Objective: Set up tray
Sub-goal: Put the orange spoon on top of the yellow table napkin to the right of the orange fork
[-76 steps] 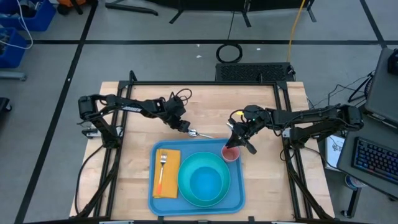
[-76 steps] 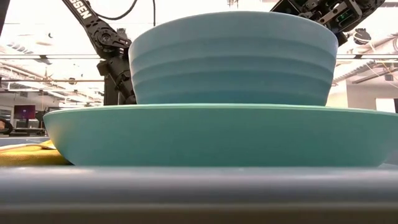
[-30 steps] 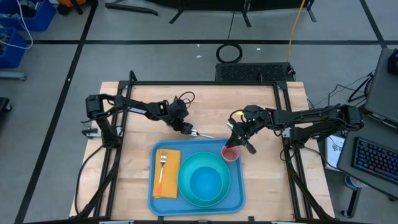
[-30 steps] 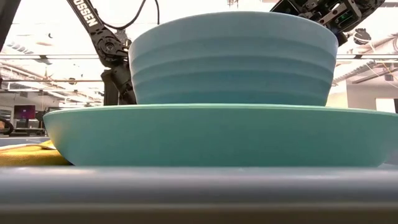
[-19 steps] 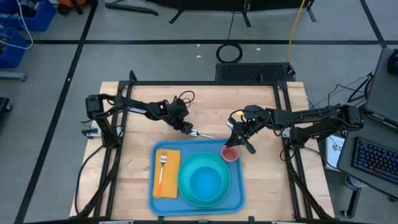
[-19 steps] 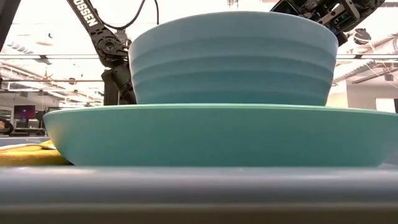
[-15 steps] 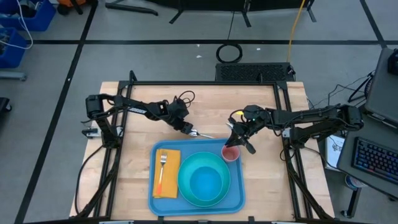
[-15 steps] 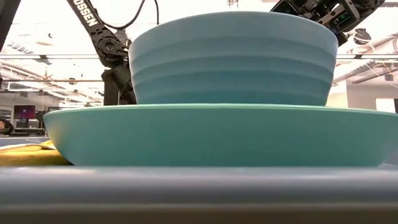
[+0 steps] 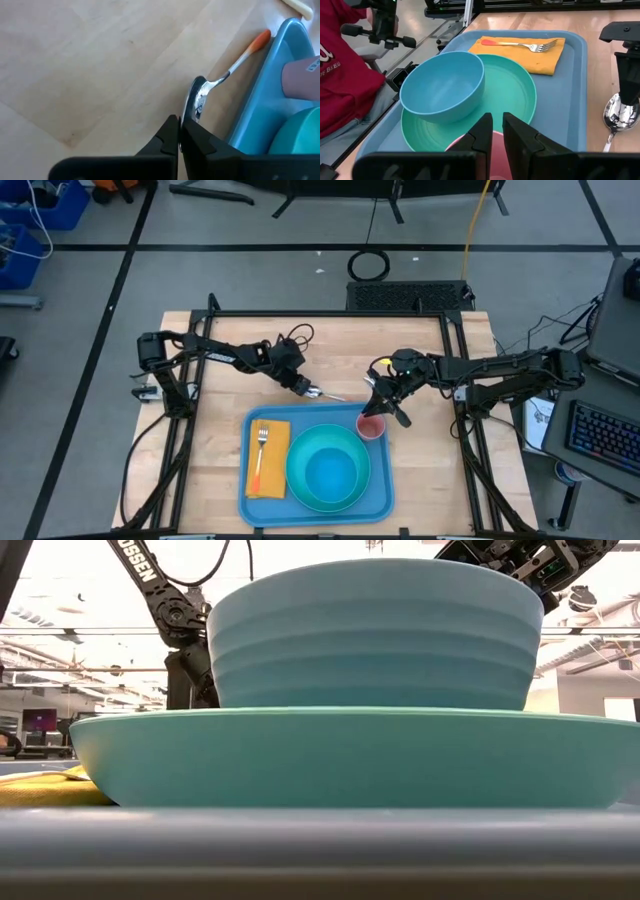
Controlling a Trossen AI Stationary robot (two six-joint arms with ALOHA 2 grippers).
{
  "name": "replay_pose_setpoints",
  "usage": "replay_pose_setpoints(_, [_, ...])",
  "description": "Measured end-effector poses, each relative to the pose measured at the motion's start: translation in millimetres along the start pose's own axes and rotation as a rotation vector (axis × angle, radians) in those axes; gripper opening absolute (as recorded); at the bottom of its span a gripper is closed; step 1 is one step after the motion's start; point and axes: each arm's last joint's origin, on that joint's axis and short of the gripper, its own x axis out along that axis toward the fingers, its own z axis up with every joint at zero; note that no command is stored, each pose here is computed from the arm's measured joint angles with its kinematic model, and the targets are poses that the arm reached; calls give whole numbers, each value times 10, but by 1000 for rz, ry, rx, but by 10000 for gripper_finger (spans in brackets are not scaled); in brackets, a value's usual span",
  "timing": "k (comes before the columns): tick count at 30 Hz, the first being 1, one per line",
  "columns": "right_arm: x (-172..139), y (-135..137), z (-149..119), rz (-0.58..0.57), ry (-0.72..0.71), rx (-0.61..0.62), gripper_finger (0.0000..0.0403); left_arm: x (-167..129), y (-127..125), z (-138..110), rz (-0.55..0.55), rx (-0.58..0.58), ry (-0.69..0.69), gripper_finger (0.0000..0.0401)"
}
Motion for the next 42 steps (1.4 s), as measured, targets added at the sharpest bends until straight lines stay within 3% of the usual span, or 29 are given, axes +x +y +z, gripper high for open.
replay_pose_setpoints(8, [0, 0, 0, -1, 0, 0, 34, -198, -110, 42, -1, 77, -64, 4])
replay_pose_setpoints(19, [0, -8, -2, -29, 3, -2, 34, -953, -385, -27, 36, 207, -189, 3])
replay_pose_setpoints(28, [-8, -35, 123, -105, -113, 32, 39, -1390, -548, -188, -33, 263, -231, 3])
replay_pose_setpoints(36, [-23, -34, 215, -95, -204, 119, 105, -1393, -652, -392, -101, 356, -91, 3])
replay_pose_setpoints(42, [0, 6, 209, -38, -193, 206, 170, -1361, -757, -519, -220, 431, 22, 3])
